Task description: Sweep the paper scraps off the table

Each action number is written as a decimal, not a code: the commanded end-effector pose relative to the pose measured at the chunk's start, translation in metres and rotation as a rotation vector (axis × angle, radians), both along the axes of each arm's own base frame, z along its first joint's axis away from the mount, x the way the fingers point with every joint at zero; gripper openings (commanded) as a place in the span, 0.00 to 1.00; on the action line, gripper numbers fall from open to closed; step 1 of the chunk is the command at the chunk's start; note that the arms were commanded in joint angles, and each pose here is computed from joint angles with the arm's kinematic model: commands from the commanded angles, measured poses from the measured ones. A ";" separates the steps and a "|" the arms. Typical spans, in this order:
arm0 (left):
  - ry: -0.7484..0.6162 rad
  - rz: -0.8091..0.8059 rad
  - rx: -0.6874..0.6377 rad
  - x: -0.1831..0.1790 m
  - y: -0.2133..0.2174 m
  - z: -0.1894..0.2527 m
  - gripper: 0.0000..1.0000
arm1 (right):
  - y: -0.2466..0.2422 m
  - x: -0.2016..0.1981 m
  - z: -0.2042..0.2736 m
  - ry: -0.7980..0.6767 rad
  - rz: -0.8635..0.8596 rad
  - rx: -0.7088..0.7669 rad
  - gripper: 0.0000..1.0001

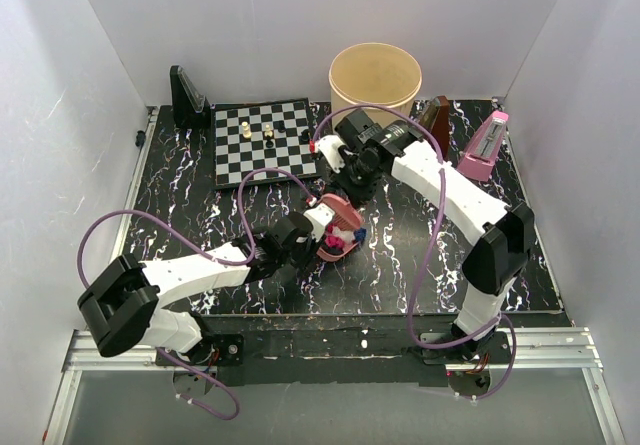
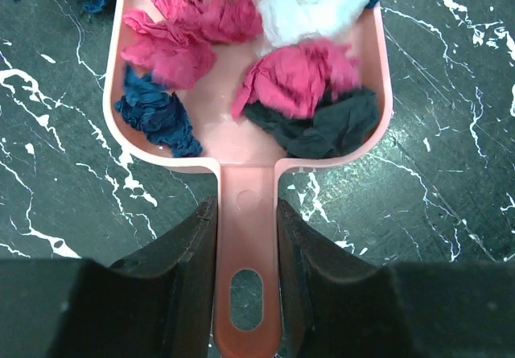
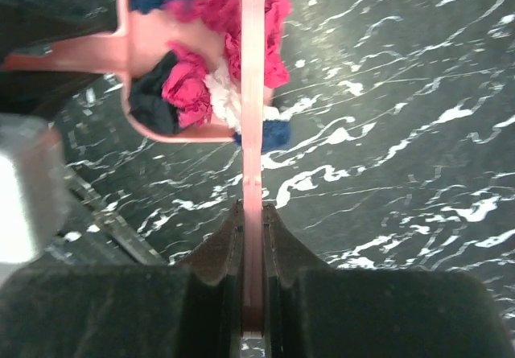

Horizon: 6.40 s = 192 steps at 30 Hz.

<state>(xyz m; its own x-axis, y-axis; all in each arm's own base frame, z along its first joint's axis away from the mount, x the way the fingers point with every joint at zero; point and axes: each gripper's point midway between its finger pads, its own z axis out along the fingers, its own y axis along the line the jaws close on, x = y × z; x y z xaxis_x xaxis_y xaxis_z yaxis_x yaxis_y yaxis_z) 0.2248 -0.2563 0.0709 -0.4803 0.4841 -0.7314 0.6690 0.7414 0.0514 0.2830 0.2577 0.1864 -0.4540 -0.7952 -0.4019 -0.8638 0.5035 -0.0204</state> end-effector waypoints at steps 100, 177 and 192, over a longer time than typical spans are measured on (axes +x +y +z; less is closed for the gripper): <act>-0.169 -0.043 -0.496 0.170 -0.162 0.284 0.00 | -0.207 -0.026 0.093 -0.541 -1.246 0.354 0.01; 0.975 0.179 -2.071 0.265 -0.122 0.278 0.00 | -0.196 -0.033 0.111 -0.477 -1.232 0.443 0.01; 0.430 -0.019 -1.538 0.205 -0.124 0.369 0.00 | -0.194 -0.042 0.123 -0.439 -1.332 0.577 0.01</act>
<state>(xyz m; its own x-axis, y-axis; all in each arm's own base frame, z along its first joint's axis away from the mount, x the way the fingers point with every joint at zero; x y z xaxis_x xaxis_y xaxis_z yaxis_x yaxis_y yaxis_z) 0.4780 -0.3981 0.3681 -0.8403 -0.5421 -0.0073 0.1966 -0.2921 -0.9360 0.2430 0.0651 0.2758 -0.5642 0.2588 -0.7841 0.1969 0.9644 0.1766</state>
